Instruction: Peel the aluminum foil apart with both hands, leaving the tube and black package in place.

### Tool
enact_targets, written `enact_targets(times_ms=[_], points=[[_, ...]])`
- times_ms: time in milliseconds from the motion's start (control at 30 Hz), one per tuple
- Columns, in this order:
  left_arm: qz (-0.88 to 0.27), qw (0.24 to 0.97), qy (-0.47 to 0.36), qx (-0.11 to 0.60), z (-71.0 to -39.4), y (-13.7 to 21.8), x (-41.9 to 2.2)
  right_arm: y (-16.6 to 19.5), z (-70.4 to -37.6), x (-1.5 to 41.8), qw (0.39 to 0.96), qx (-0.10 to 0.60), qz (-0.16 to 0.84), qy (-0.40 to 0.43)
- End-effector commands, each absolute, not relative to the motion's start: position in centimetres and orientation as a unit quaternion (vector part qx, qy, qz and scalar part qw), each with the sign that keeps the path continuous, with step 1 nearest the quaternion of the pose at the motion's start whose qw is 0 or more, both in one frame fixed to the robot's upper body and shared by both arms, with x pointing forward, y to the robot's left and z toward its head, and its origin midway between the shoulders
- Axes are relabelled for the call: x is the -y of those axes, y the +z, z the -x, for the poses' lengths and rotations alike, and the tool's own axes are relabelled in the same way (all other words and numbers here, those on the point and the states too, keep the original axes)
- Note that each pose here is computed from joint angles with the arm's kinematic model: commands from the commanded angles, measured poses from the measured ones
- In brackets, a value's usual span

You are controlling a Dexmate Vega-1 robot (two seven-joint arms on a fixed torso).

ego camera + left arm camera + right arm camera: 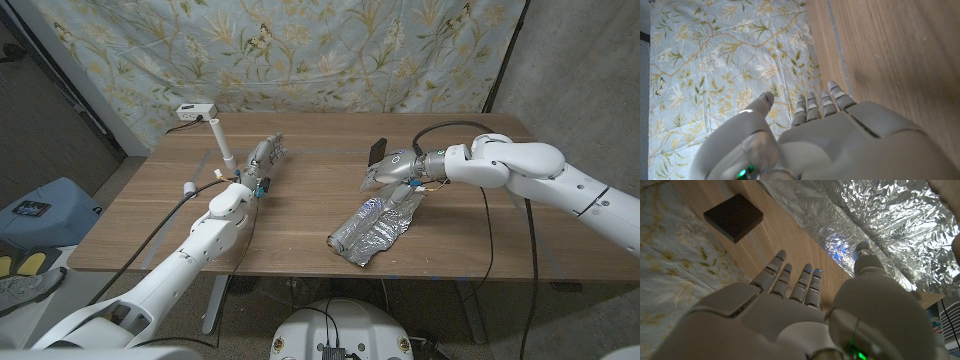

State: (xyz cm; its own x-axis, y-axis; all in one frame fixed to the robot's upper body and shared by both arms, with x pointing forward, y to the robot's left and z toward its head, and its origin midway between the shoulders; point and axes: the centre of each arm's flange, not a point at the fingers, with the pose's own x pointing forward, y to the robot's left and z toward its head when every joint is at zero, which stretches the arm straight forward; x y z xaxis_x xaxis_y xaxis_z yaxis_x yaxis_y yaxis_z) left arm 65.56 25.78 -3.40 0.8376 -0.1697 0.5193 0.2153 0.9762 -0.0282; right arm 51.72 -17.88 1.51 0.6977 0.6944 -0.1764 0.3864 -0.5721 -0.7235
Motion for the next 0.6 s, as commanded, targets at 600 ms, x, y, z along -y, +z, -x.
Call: enact_targets(times_ms=[600], points=[[0.041,0.955,-0.099,0.275,-65.02,-3.05,-26.57,-0.19,-52.51,16.61,0.333,0.304,0.859,0.242]])
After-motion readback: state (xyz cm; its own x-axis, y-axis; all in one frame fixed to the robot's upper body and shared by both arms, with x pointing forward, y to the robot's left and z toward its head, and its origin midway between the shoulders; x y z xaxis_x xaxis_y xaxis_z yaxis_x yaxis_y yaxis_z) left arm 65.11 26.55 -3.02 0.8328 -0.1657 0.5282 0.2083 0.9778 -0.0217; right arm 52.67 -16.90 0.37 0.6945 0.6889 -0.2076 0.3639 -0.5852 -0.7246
